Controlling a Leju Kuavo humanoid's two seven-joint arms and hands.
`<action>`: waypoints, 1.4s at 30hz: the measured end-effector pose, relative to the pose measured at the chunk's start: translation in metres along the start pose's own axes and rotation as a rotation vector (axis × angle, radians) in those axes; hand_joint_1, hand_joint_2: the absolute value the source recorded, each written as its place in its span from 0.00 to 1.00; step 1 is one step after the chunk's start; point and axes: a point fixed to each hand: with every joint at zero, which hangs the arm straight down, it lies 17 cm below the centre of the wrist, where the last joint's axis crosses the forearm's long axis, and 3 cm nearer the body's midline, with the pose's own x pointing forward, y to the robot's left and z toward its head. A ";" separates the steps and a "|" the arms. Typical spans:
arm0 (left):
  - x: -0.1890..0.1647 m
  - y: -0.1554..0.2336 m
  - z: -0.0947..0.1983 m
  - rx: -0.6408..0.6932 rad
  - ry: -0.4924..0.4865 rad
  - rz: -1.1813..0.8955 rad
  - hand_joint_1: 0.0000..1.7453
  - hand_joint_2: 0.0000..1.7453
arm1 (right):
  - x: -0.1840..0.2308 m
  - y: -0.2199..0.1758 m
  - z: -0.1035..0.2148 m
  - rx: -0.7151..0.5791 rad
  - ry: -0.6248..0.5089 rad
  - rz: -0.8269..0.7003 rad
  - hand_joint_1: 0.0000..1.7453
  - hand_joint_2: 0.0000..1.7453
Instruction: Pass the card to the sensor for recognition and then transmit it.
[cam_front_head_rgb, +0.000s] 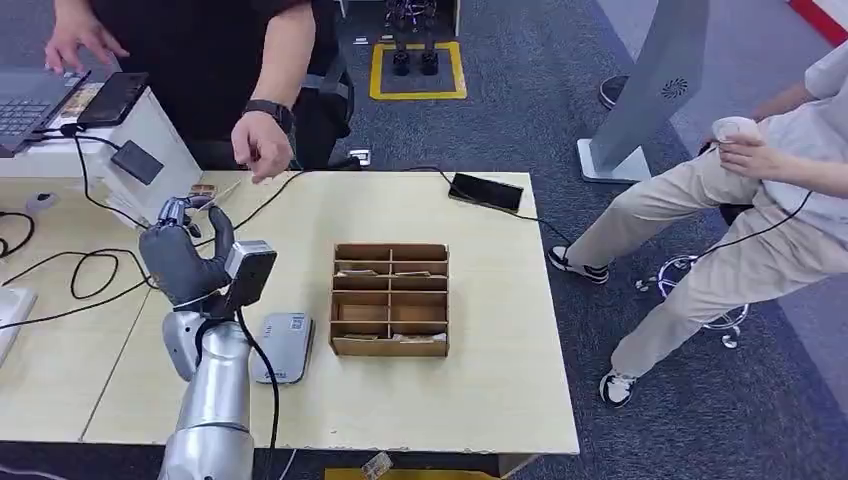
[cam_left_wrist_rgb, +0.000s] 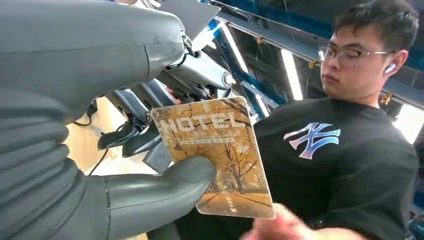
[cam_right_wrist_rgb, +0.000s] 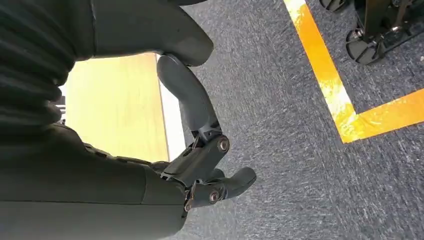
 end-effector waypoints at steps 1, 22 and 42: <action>0.001 -0.001 0.001 -0.005 -0.006 -0.004 1.00 1.00 | 0.000 0.000 0.000 0.001 0.000 -0.001 0.00 1.00; -0.044 -0.019 0.050 -0.132 0.076 -0.072 1.00 1.00 | -0.004 0.003 0.000 0.011 0.000 -0.029 0.00 1.00; -0.080 -0.046 0.125 -0.302 0.205 -0.091 1.00 1.00 | -0.009 -0.003 -0.002 -0.003 -0.005 -0.035 0.00 1.00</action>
